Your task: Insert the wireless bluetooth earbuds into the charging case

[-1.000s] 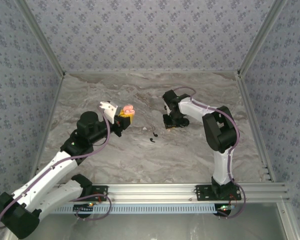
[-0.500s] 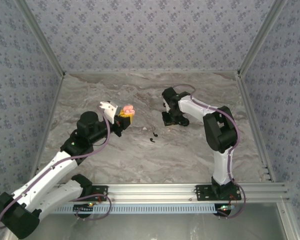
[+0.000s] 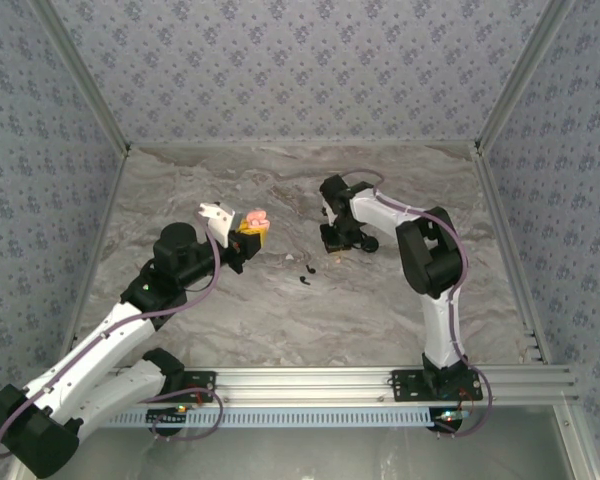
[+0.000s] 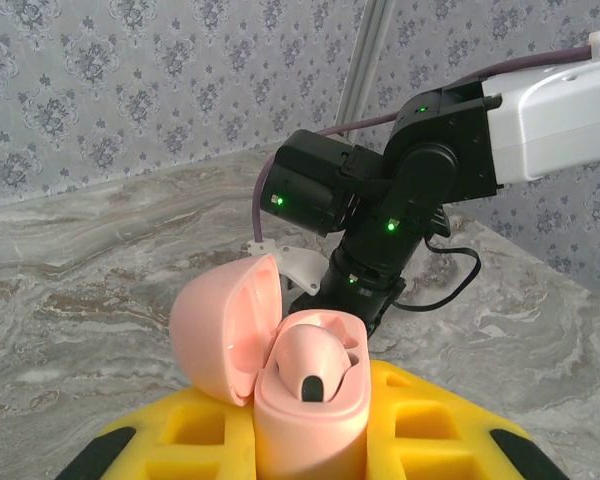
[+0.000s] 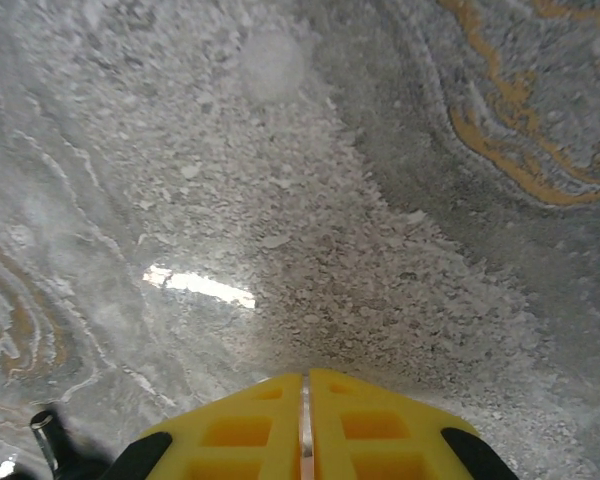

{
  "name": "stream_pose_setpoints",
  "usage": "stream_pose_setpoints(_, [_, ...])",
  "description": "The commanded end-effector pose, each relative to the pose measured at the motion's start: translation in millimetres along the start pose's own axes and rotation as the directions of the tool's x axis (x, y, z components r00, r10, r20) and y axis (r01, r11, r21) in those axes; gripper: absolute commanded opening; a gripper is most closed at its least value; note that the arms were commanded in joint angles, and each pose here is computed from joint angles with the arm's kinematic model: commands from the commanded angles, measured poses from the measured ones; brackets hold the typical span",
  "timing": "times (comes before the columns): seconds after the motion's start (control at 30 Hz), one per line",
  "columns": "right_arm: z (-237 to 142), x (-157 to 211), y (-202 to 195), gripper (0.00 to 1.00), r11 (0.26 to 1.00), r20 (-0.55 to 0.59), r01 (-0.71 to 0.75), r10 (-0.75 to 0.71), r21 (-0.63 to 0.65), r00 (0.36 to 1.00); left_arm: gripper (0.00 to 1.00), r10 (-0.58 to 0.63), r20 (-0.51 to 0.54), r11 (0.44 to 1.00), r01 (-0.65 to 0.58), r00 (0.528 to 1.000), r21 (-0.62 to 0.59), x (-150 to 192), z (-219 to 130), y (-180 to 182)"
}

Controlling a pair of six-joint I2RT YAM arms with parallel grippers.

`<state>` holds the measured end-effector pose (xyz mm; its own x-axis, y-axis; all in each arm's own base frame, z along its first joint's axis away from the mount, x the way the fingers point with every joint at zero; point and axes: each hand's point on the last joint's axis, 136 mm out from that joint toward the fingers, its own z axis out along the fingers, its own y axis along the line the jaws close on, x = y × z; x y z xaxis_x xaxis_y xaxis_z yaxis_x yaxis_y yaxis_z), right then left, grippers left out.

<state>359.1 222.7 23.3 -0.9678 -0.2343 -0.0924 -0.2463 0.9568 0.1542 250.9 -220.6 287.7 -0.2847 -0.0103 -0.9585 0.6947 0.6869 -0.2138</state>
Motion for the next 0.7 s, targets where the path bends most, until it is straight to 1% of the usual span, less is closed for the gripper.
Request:
stream_pose_setpoints(0.0, [0,7,-7,0.11,0.999,-0.035,0.012,-0.011,0.034,0.999,0.07,0.000,0.046,1.000,-0.001,0.999,0.022,-10,-4,-5])
stream_pose_setpoints(0.47, [-6,26,-26,0.11,0.991,-0.053,0.003,0.004,0.135,0.999,0.07,-0.003,0.051,0.999,0.001,0.999,0.036,-12,-4,-7])
stream_pose_setpoints(0.67, [-9,34,-28,0.12,0.987,-0.059,0.006,0.004,0.159,0.998,0.07,-0.009,0.051,0.999,0.007,0.999,0.043,-13,-4,-8])
